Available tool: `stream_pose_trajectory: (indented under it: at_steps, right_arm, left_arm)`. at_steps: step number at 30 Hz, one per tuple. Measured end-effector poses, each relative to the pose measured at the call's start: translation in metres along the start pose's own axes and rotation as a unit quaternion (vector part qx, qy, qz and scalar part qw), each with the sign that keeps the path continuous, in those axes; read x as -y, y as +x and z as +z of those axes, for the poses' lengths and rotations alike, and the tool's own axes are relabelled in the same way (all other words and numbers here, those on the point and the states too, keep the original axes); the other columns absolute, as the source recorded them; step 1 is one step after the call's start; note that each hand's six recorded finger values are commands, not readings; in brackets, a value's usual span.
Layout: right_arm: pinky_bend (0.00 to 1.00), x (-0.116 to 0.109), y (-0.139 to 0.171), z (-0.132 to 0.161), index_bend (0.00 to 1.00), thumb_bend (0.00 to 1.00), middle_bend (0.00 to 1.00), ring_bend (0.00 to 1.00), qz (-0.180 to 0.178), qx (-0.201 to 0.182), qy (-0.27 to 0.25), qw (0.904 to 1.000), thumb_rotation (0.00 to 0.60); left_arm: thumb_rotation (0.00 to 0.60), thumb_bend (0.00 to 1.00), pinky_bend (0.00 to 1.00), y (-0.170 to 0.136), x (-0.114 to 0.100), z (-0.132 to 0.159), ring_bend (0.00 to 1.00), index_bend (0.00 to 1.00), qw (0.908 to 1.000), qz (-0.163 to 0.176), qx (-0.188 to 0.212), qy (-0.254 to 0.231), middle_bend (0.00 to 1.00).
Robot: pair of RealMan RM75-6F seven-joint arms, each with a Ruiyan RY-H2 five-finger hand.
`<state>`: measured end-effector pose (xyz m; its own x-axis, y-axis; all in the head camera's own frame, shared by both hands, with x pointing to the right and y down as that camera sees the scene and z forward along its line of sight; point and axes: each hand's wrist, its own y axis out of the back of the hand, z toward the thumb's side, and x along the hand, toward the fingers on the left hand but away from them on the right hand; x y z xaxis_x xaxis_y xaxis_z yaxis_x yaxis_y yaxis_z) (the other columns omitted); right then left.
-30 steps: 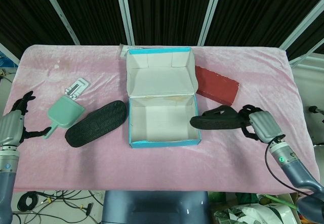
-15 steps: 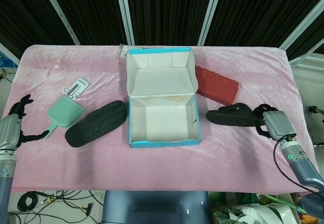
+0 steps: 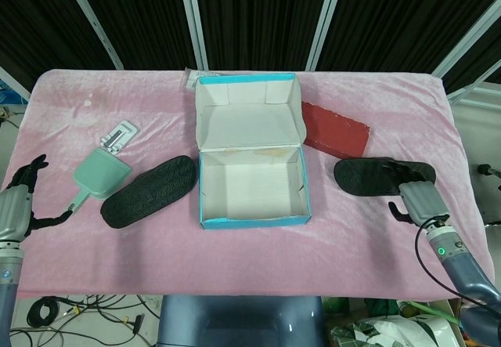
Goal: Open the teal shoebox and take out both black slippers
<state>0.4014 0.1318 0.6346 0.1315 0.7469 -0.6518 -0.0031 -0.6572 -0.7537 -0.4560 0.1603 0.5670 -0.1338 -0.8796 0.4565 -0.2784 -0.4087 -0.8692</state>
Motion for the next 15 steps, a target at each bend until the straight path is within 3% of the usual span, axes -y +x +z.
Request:
stream_pose_trajectory:
  at_steps: [9, 15]
  right_arm:
    - [0.14, -0.028, 0.059, -0.002, 0.0, 0.41, 0.0, 0.0, -0.099, 0.011, -0.029, 0.9946, 0.6]
    - [0.14, -0.025, 0.108, -0.013, 0.0, 0.39, 0.0, 0.0, -0.137, 0.047, -0.015, 0.9894, 0.6]
  left_arm:
    - [0.6, 0.0, 0.26, -0.034, -0.002, -0.024, 0.07, 0.09, 0.9987, 0.042, -0.017, 0.021, 0.18]
    - [0.6, 0.0, 0.21, -0.057, -0.002, -0.027, 0.07, 0.1, 0.9975, 0.059, -0.001, 0.039, 0.19]
